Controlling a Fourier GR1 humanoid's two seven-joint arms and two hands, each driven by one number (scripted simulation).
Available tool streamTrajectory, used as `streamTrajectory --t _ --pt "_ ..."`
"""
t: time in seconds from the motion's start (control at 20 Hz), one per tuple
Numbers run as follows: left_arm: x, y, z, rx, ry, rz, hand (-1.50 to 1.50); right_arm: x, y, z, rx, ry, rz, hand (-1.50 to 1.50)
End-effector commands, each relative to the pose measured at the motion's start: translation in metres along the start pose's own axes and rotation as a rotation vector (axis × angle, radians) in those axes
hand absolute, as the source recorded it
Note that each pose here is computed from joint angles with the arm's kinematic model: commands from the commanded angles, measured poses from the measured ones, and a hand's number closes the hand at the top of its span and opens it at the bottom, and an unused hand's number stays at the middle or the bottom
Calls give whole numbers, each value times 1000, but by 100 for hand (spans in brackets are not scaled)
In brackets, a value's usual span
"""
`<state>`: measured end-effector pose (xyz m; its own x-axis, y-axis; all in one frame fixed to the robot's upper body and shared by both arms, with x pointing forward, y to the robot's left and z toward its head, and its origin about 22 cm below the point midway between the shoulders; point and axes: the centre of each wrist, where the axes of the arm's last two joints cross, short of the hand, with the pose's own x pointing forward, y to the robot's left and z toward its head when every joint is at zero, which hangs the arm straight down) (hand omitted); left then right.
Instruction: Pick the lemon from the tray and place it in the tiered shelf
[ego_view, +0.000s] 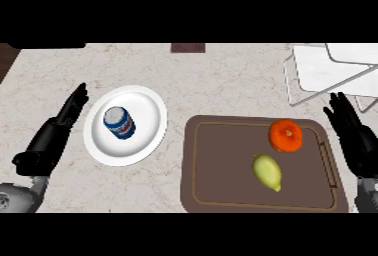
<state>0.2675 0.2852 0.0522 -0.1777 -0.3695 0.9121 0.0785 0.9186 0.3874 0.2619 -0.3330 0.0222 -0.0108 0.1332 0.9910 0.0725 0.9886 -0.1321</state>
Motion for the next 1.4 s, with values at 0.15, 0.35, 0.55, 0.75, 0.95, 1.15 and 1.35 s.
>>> streamTrajectory --t 0.15,0.35,0.55,0.75,0.95,1.15,1.35 --pt "-13 -16 -8 42 87 67 0 22 3 -2 191 -381 -129 -150" --pt "-12 -34 -2 15 98 139 0 9 103 2 267 -391 -866 150" --pt "-12 -42 -4 31 134 167 0 -38 -3 24 -346 -468 -27 150" --pt "-8 -52 -12 13 121 165 0 -85 17 31 -427 -610 -275 -150" --pt "-16 -63 -5 3 140 165 0 -96 -1 31 -316 -730 -403 -150" --pt "-20 -60 -6 2 146 164 0 -85 -33 51 -32 -668 -163 -150" --pt "-21 -60 -8 13 151 151 0 -69 -33 64 34 -660 -17 -150"
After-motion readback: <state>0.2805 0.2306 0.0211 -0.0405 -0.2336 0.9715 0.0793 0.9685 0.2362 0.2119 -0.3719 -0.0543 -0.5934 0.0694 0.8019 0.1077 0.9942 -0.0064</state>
